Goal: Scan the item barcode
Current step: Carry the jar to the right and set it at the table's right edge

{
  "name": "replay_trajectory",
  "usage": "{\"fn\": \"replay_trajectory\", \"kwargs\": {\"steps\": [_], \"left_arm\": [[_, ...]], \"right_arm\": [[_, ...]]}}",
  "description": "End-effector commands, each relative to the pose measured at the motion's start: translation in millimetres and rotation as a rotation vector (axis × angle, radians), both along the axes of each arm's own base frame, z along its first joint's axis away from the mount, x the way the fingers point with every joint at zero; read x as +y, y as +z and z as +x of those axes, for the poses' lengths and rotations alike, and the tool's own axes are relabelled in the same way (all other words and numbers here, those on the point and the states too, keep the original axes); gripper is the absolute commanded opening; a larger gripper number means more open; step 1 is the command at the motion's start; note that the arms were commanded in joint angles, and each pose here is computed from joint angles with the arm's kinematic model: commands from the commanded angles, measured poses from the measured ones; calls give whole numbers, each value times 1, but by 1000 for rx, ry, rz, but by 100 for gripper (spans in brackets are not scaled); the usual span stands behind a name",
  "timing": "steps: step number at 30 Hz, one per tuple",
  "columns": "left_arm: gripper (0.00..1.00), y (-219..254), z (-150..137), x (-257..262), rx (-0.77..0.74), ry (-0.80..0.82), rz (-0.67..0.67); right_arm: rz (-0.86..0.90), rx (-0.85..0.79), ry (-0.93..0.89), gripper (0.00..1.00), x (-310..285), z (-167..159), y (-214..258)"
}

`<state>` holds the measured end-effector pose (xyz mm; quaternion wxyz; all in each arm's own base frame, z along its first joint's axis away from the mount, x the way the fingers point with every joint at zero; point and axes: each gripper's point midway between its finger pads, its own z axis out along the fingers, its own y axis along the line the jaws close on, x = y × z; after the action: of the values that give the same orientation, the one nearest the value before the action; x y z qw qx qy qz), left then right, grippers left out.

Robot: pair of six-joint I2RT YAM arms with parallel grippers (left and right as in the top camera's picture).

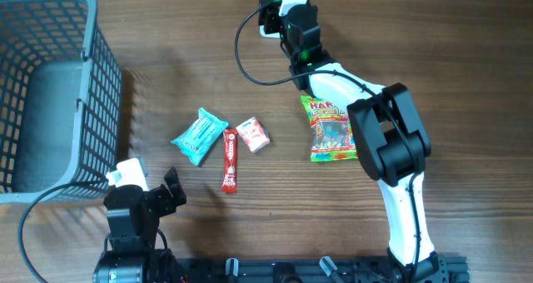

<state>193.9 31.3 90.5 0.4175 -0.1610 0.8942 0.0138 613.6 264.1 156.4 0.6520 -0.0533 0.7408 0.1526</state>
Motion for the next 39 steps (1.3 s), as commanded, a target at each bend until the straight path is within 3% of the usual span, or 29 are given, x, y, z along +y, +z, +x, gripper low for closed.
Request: {"fn": "replay_trajectory", "kwargs": {"steps": [1, 6, 12, 15, 19, 26, 33, 39], "left_arm": [[100, 0, 0, 2, 0, -1, 16], [100, 0, 0, 2, 0, -1, 16], [100, 0, 0, 2, 0, -1, 16], [100, 0, 0, 2, 0, -1, 16], [100, 0, 0, 2, 0, -1, 16], [100, 0, 0, 2, 0, -1, 16], [100, 0, 0, 2, 0, -1, 16], [100, 0, 0, 2, 0, -1, 16]], "right_arm": [[1, -43, -11, 72, -2, 4, 13], [-7, -62, -12, 72, -4, 3, 27], [-174, -122, -173, 69, -47, -9, 109], [-247, -58, -275, 67, -84, -19, 129], [-245, 146, -397, 65, -163, -42, 132], [-195, 461, -727, 72, -350, -86, 94], [195, 677, -890, 72, -498, -143, 31], [338, 804, -1051, 73, -586, -198, -32]]}}
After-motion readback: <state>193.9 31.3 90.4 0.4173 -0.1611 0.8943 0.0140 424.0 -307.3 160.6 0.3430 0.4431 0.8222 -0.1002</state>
